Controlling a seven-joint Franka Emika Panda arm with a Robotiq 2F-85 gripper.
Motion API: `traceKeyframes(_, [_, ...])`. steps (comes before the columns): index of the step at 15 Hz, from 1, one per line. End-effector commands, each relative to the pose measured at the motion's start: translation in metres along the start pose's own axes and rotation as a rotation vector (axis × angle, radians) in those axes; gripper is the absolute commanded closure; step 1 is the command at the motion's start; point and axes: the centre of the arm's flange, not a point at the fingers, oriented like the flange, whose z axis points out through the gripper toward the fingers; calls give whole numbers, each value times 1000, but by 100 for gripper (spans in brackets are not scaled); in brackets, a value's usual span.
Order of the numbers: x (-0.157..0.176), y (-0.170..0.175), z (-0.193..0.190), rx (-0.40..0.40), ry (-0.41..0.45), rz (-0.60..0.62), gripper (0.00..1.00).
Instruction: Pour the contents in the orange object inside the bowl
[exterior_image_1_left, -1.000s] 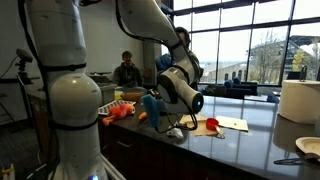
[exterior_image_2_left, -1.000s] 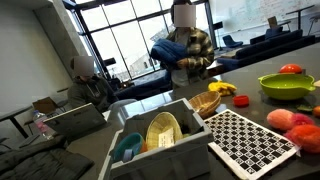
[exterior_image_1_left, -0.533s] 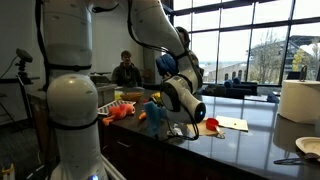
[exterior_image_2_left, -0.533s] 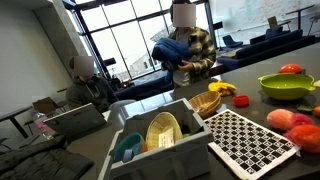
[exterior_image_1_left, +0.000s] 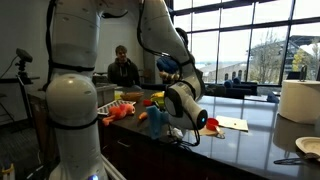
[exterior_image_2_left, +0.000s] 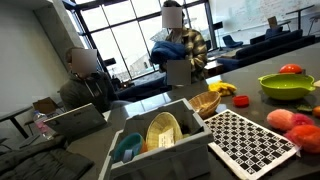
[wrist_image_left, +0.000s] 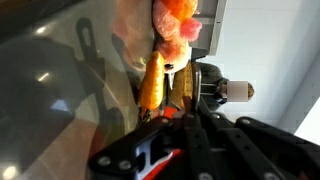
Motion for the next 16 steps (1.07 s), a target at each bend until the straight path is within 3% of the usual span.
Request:
traceKeyframes(1, [8,5,2,28,13,-2,99])
traceKeyframes(9, [12,-6,8,16,-3,-20,98])
traceKeyframes(10, [12,-8,10,15,-5,-20,71])
traceKeyframes(12, [12,-10,13,15,-8,-25,65])
traceKeyframes(16, [13,-15,17,15,-10,-29,40])
